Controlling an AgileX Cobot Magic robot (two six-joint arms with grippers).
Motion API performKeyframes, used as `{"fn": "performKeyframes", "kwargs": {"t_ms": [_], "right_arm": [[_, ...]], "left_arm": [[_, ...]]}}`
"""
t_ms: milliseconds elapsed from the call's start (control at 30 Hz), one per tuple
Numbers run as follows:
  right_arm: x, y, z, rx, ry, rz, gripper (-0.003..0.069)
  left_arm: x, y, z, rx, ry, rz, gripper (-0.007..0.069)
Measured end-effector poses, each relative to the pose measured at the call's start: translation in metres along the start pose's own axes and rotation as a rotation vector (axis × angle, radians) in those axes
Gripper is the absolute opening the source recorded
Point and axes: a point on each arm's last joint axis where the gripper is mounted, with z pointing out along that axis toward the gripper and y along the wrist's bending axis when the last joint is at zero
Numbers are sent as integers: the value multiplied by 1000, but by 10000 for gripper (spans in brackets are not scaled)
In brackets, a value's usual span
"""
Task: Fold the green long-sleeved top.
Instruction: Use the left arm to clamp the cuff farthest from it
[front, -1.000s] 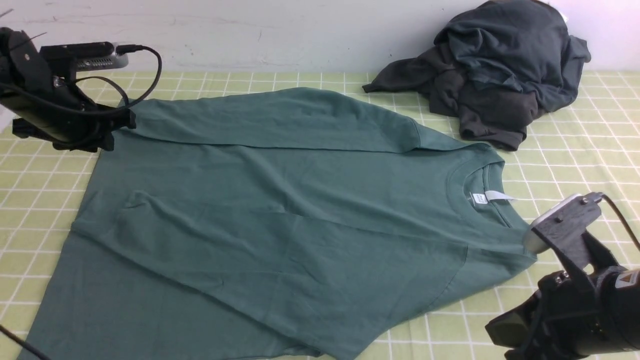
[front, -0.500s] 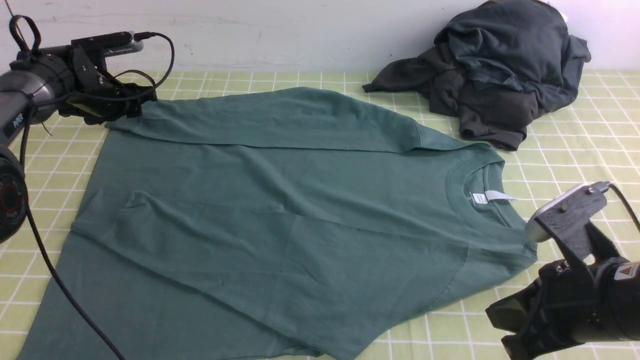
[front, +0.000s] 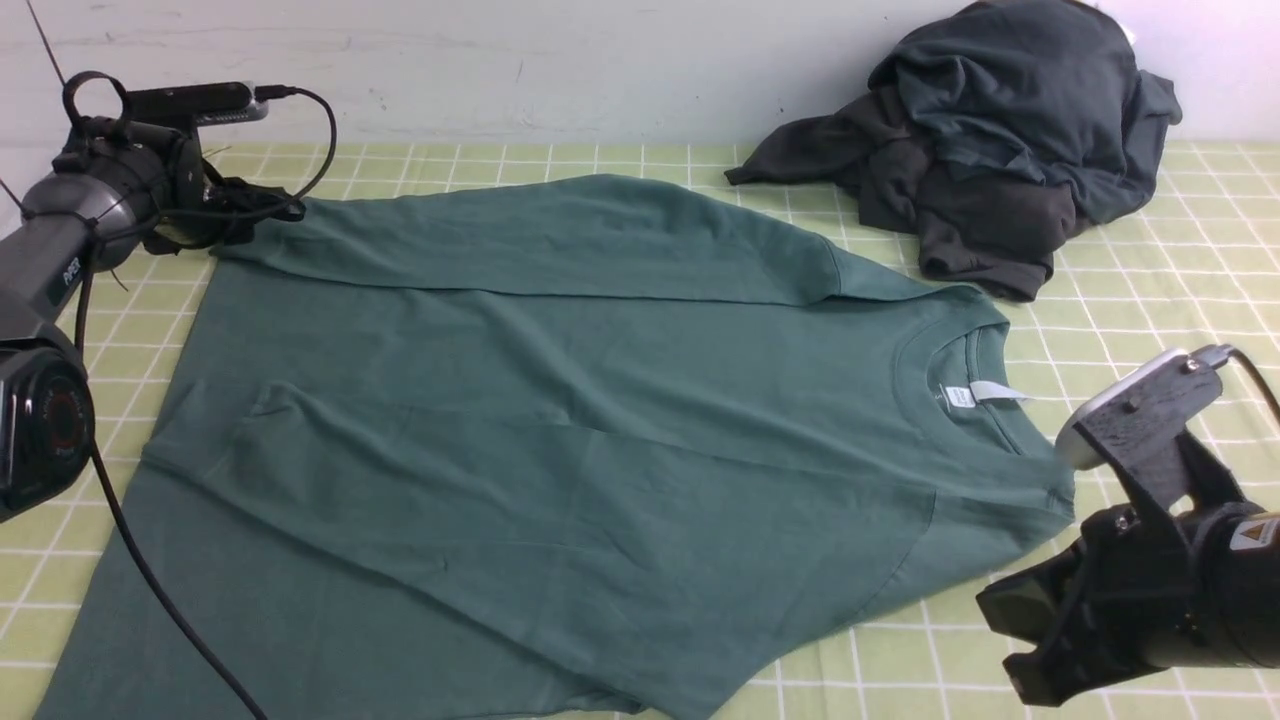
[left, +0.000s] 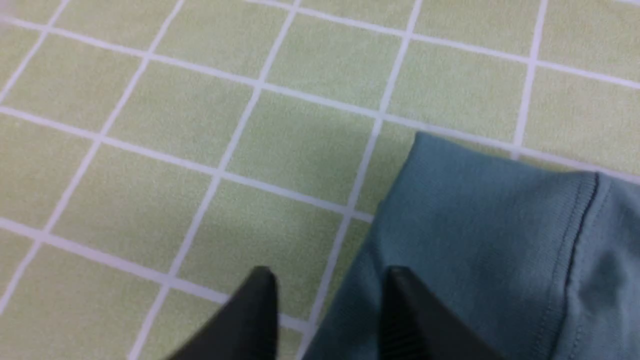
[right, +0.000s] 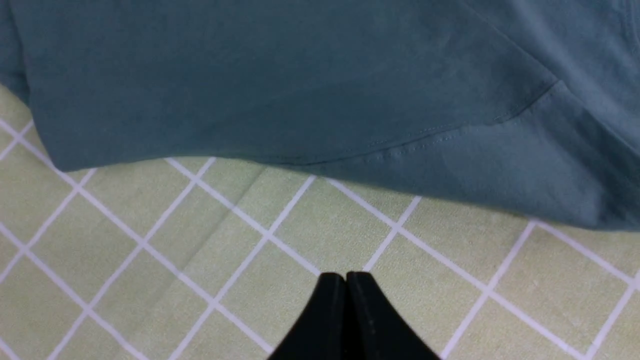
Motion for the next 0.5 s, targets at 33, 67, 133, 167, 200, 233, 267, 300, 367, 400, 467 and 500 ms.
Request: {"fn": "performKeyframes", "kwargs": {"t_ms": [33, 67, 133, 167, 200, 233, 267, 300, 367, 400, 467, 500], "right_arm": [[0, 0, 0, 0, 0, -1, -10], [0, 0, 0, 1, 1, -3, -10], [0, 0, 0, 2, 1, -4, -10], [0, 0, 0, 2, 1, -4, -10], [0, 0, 0, 2, 1, -4, -10], [0, 0, 0, 2, 1, -4, -10], [0, 0, 0, 2, 1, -4, -10], [0, 0, 0, 2, 1, -4, -10], [0, 0, 0, 2, 1, -4, -10], [0, 0, 0, 2, 1, -4, -10], [0, 0, 0, 2, 1, -4, -10], [0, 0, 0, 2, 1, -4, -10]], "left_arm": [[1, 0, 0, 0, 4, -2, 155], [1, 0, 0, 4, 8, -10, 95], [3, -1, 0, 12, 33, -32, 27], [4, -2, 0, 16, 46, -39, 13], [7, -2, 0, 26, 68, -50, 6], [7, -3, 0, 30, 77, -44, 3], [8, -4, -1, 40, 96, -44, 1], [7, -4, -3, 51, 117, -31, -3], [6, -4, -6, 62, 146, -6, -3], [6, -5, -8, 69, 164, 8, -3], [4, -5, -13, 80, 202, 22, -3], [3, -6, -16, 83, 224, 26, -3]]}}
